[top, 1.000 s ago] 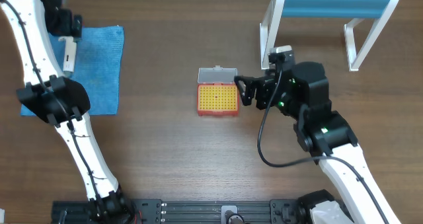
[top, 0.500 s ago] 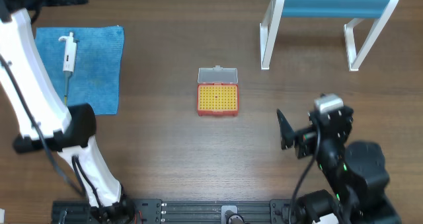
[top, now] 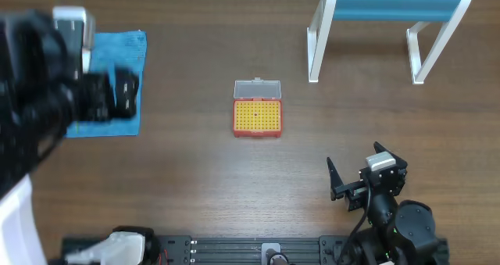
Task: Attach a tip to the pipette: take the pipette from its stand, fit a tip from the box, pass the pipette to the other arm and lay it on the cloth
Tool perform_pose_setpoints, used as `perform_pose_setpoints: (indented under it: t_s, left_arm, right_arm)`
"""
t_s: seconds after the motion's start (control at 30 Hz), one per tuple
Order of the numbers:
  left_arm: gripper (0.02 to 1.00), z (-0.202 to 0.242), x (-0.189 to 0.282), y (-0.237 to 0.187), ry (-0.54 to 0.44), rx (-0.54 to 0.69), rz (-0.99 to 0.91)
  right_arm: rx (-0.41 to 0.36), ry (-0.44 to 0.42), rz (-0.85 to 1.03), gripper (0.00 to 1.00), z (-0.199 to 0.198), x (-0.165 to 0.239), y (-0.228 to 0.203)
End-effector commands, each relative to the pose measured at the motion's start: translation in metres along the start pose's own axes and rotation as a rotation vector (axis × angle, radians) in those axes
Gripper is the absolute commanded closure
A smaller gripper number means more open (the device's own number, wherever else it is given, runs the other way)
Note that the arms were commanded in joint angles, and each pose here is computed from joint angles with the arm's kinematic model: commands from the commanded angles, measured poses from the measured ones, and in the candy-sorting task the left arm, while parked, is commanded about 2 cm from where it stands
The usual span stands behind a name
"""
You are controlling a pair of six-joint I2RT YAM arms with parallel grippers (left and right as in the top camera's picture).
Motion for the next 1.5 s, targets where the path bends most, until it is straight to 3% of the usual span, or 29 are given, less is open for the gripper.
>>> perform_pose_setpoints:
  t_s: [0.03,0.3,0.77,0.97,1.0,1.07,1.3,1.5]
  left_arm:
    - [0.023,0.016,0.009,-0.066,0.052,0.003,0.051]
    - [0.023,0.021,-0.014,-0.127,0.028,0.011,0.149]
    - [0.023,0.021,-0.035,-0.131,0.034,0.011,0.218]
    - [0.023,0.011,-0.029,-0.060,-0.068,-0.010,-0.440]
    - [0.020,0.014,-0.036,-0.060,-0.081,-0.009,-0.596]
    - [0.023,0.020,-0.057,-0.069,-0.089,-0.001,-0.719]
    - [0.023,0.045,-0.143,-0.120,-0.199,0.258,-0.961]
    - [0.023,0.050,-0.166,-0.143,-0.193,0.246,-0.983]
  right_arm:
    - [-0.033,-0.078,0.130,0.005,-0.009,0.002,-0.030]
    - [-0.025,-0.054,0.292,0.005,-0.004,0.009,-0.064]
    - [-0.024,-0.050,0.322,0.005,-0.003,0.011,-0.070]
    - [-0.024,-0.050,0.322,0.005,-0.003,0.011,-0.070]
    - [-0.024,-0.050,0.322,0.005,-0.003,0.011,-0.070]
    - [-0.024,-0.050,0.322,0.005,-0.003,0.011,-0.070]
    - [-0.024,-0.050,0.322,0.005,-0.003,0.011,-0.070]
    - [-0.024,-0.050,0.322,0.005,-0.003,0.011,-0.070]
Point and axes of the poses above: each gripper's point midway between its finger pads, its own x axis back along the fingers, its own z axis along the line the jaws close on, y = z × x, the point moved 3 cm from there along x, back along the fingers, and after that the axes turned 5 degrees about x, right-handed, at the moved point
